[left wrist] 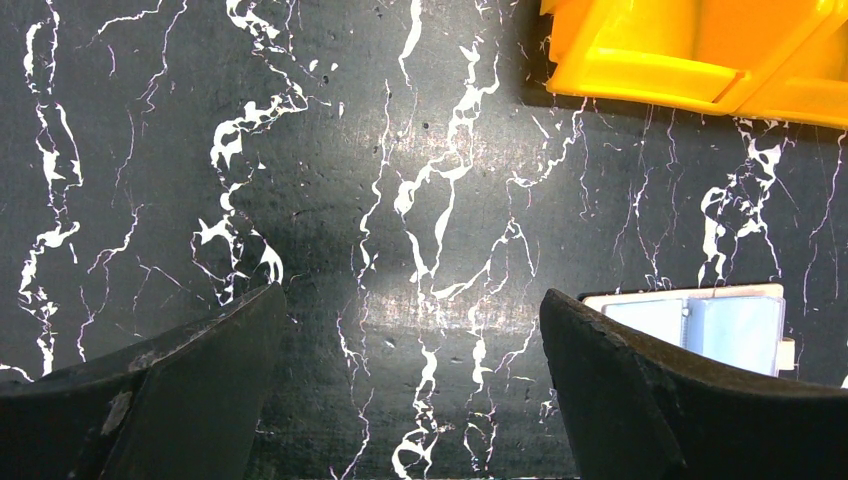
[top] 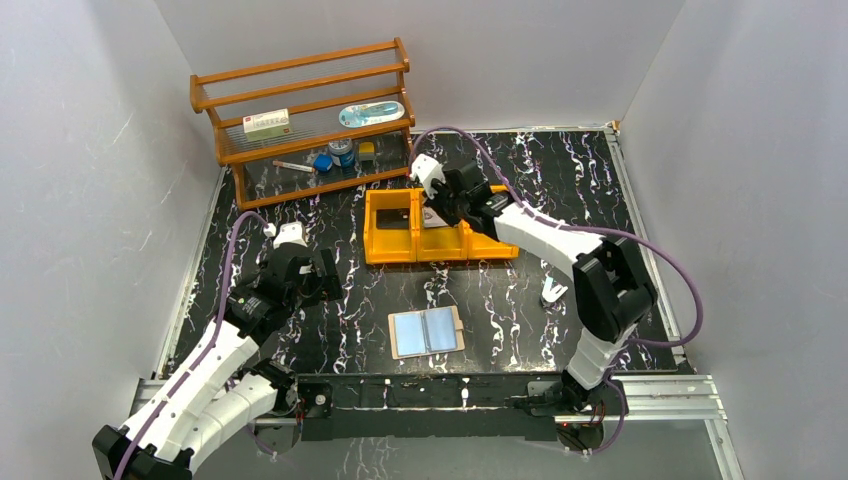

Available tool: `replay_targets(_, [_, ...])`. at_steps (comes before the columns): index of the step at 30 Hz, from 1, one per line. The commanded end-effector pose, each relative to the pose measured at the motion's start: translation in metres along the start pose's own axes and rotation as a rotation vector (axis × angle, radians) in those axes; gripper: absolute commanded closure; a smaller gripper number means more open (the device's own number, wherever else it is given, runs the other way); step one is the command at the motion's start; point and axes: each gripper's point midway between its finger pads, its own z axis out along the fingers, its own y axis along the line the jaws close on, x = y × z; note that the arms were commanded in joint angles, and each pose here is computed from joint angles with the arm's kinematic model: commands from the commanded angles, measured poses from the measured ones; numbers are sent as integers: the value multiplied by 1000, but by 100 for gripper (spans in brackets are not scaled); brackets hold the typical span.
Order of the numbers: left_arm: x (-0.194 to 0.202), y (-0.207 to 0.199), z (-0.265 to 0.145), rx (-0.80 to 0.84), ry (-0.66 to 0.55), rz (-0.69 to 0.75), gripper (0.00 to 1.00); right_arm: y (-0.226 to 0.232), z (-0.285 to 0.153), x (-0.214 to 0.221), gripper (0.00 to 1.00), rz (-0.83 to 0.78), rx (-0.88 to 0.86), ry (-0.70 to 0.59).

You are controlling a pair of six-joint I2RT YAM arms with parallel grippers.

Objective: Take the credit cards out of the card holder

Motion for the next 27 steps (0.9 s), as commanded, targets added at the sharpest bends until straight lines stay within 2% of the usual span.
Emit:
replay_targets(1, [-7, -1, -3, 7, -27, 4, 2, -18, 10, -12, 100, -238, 23, 20])
replay_targets(10, [-7, -1, -2, 5, -28, 7, 2, -39, 35, -4, 100, -471, 87, 92])
replay_targets(20, [-5, -1, 0, 7, -17, 14, 2, -33, 66, 8, 100, -609, 95, 120])
replay_targets(27, [-5, -1, 0, 3, -16, 14, 2, -21, 76, 26, 100, -636, 53, 142])
